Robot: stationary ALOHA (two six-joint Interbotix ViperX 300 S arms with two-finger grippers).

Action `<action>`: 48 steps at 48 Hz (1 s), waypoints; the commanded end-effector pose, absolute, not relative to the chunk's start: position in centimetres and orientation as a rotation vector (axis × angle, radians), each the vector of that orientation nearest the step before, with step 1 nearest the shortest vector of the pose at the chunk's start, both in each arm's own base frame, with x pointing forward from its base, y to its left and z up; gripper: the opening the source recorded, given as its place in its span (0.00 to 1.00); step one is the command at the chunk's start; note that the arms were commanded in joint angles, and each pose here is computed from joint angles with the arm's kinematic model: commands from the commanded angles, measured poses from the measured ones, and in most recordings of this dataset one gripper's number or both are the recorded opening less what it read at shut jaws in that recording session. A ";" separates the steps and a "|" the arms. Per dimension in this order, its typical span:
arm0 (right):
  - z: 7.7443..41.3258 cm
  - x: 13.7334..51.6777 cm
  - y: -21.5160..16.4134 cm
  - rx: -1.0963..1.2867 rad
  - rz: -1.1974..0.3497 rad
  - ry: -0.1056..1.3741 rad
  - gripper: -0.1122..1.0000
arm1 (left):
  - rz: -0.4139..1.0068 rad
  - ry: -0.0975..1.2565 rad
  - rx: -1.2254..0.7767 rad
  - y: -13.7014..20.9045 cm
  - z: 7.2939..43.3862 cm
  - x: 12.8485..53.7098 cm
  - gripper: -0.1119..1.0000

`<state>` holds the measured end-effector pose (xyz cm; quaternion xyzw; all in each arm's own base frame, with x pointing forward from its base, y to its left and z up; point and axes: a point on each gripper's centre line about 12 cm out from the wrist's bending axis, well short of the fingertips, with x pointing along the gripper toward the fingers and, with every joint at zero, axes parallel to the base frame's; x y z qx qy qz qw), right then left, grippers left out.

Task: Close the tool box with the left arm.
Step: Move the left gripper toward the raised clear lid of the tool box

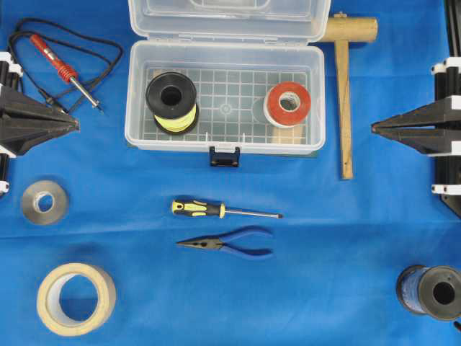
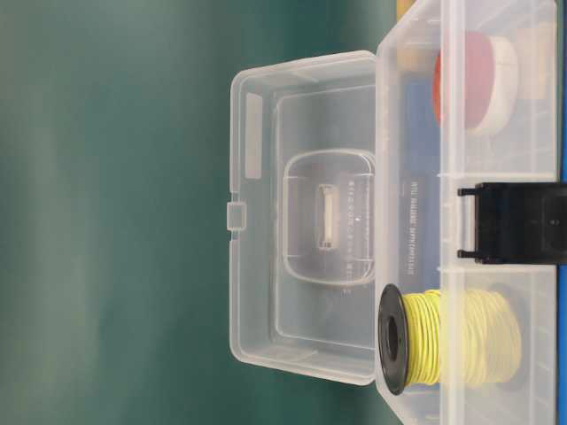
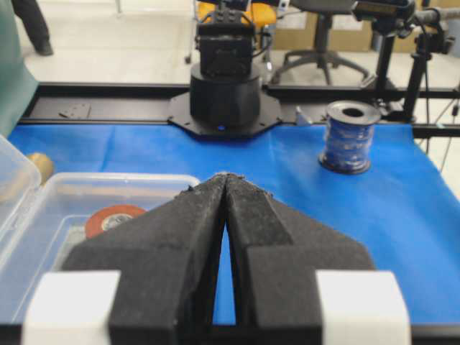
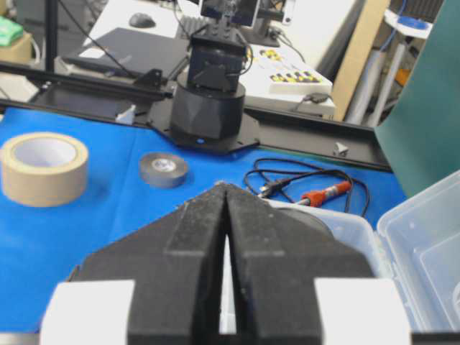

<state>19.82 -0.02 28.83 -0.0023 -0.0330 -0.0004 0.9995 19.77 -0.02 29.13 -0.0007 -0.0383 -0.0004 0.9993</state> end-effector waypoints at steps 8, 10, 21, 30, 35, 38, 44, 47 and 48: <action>30.9 20.2 0.0 -0.002 -0.001 -0.077 0.10 | 0.056 -0.100 -0.014 1.1 30.9 20.3 0.10; 31.0 20.3 0.0 -0.002 -0.001 -0.064 0.10 | 0.077 -0.088 -0.012 1.5 31.2 20.5 0.10; 30.7 20.3 0.0 -0.002 -0.001 -0.020 0.10 | 0.192 -0.024 0.003 4.2 33.5 21.7 0.10; 30.5 20.3 -0.1 0.000 -0.003 -0.009 0.10 | 0.310 0.053 0.071 7.4 35.5 23.1 0.10; 30.3 20.3 -0.1 0.000 -0.003 0.006 0.10 | 0.375 0.104 0.102 9.6 36.2 24.0 0.12; 30.1 20.4 -0.1 0.000 -0.003 0.017 0.10 | 0.418 0.134 0.102 11.2 36.4 24.5 0.19; 29.7 20.5 0.0 0.000 -0.001 0.043 0.10 | 0.497 0.210 0.101 14.6 36.1 25.8 0.50; 29.4 20.6 -0.1 0.002 -0.003 0.055 0.10 | 0.528 0.254 0.095 16.3 35.6 26.5 0.66; 29.4 20.6 -0.1 0.002 -0.003 0.057 0.10 | 0.535 0.269 0.097 16.8 35.4 26.8 0.71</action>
